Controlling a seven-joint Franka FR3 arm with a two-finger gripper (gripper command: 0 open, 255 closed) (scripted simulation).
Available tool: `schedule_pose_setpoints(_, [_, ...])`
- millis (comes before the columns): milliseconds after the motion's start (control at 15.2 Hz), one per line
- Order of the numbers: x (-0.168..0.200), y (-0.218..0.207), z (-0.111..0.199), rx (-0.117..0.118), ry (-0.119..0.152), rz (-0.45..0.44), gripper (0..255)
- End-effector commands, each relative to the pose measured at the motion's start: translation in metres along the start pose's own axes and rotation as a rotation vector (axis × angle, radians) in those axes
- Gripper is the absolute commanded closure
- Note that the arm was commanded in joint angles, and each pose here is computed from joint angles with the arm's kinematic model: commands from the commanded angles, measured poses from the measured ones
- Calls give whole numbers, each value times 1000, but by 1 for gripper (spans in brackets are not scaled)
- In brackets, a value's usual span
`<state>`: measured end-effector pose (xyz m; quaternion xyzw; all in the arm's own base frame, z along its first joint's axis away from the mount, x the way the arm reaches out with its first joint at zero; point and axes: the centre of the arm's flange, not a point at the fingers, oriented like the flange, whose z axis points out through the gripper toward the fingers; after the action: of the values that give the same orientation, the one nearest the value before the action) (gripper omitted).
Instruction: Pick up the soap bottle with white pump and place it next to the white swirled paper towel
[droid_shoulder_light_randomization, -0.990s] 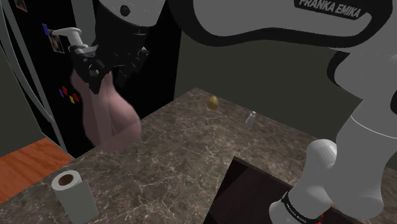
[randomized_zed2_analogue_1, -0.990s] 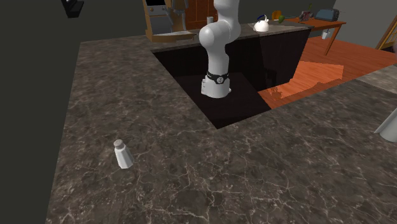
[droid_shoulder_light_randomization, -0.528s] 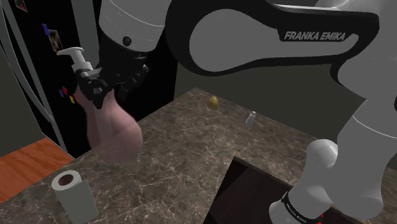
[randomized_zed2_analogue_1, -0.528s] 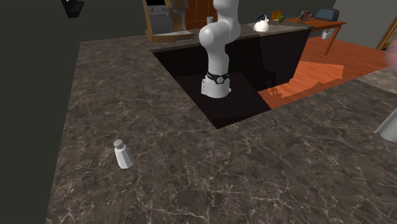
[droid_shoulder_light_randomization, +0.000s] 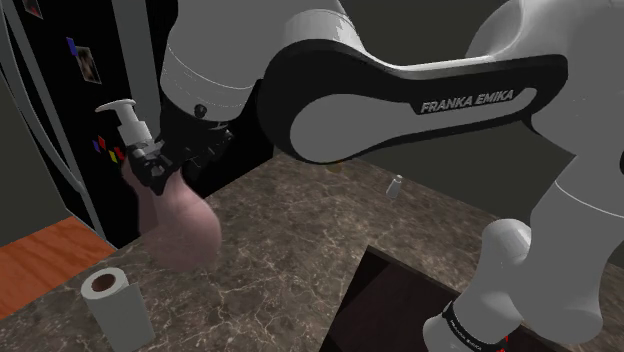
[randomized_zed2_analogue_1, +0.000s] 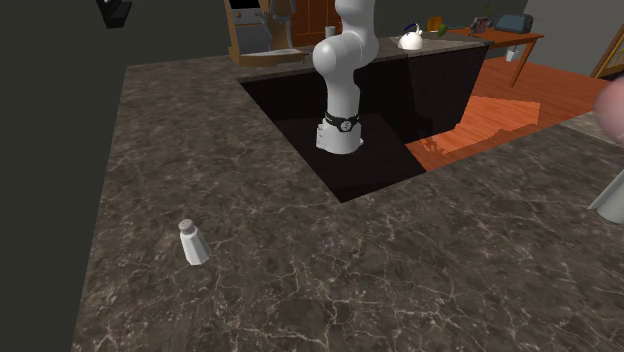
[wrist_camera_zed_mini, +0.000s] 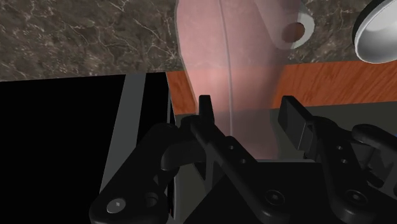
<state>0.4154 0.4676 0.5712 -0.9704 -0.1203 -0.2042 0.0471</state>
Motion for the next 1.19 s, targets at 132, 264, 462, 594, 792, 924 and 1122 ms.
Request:
schedule_pose_setpoints(132, [-8,1,18,1,2,0,255])
schedule_pose_setpoints(264, [-13,2,28,1,2,0,255])
schedule_pose_setpoints(462, [-19,2,43,1,2,0,255])
schedule_pose_setpoints(594, [-23,3,52,1,2,0,255])
schedule_pose_setpoints(792, [-30,4,67,1,2,0,255])
schedule_pose_setpoints(924, [-34,4,76,1,2,0,255])
schedule_pose_setpoints(1122, [-41,5,91,1,2,0,255])
